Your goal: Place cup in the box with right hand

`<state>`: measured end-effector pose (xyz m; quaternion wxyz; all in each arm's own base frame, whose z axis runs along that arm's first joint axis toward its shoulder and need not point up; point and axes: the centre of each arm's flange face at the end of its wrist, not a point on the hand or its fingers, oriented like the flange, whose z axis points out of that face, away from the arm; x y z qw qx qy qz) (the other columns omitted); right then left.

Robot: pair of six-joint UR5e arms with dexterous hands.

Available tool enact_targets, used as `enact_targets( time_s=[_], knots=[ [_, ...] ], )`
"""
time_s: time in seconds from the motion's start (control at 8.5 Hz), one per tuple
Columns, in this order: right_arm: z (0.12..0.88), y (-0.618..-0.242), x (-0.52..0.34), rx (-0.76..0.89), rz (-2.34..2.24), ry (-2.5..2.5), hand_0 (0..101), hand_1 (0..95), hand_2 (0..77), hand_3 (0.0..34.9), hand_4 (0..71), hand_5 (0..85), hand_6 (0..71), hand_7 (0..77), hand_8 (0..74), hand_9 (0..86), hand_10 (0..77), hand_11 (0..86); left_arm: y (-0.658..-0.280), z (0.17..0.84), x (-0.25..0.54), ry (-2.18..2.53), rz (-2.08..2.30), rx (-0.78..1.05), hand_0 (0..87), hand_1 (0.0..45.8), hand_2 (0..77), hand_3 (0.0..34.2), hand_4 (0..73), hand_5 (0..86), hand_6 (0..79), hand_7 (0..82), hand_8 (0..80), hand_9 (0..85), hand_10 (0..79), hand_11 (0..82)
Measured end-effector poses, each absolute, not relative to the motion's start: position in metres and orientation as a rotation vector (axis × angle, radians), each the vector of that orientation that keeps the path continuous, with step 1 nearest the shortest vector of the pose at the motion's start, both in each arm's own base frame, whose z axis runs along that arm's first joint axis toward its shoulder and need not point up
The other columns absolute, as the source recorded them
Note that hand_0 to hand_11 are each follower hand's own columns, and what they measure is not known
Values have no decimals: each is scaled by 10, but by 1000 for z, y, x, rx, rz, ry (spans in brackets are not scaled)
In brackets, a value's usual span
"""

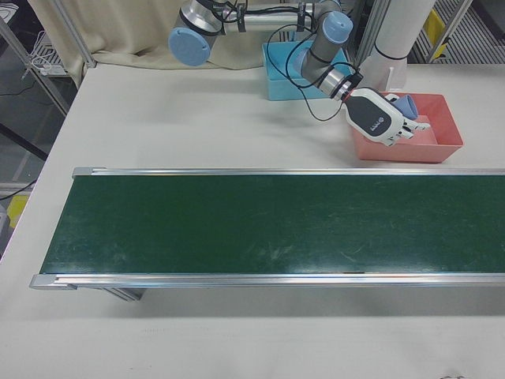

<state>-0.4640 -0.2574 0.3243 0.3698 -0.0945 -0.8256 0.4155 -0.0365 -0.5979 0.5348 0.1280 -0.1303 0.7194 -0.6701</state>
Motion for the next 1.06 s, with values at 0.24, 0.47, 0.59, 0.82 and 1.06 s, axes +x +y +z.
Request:
enact_targets(
  time_s=[0.24, 0.47, 0.59, 0.82, 1.06],
  knots=[
    [326, -254, -468, -251, 1055, -2112, 563, 180, 415, 81, 5, 164, 153, 589, 535, 551, 245, 453, -598, 535, -36, 2092, -1950, -379, 0, 5, 5, 0, 0, 0, 0, 0, 0, 0, 0, 0],
    [328, -252, -468, -256, 1049, -2108, 602, 224, 376, 57, 5, 60, 16, 120, 300, 393, 153, 507, -598, 535, -37, 2092, -1950, -379, 0, 5, 5, 0, 0, 0, 0, 0, 0, 0, 0, 0],
    [328, -252, -468, -257, 1048, -2108, 602, 224, 376, 57, 5, 60, 16, 120, 300, 393, 153, 507, -598, 535, -36, 2092, -1950, -379, 0, 5, 5, 0, 0, 0, 0, 0, 0, 0, 0, 0],
    [328, -252, -468, -258, 1049, -2109, 498, 289, 224, 59, 5, 49, 5, 22, 0, 136, 136, 513, -598, 535, -37, 2093, -1949, -379, 0, 5, 5, 0, 0, 0, 0, 0, 0, 0, 0, 0],
    [327, -252, -468, -262, 1051, -2110, 493, 213, 49, 56, 5, 44, 5, 22, 5, 11, 109, 496, -598, 535, -37, 2093, -1949, -379, 0, 5, 5, 0, 0, 0, 0, 0, 0, 0, 0, 0]
  ],
)
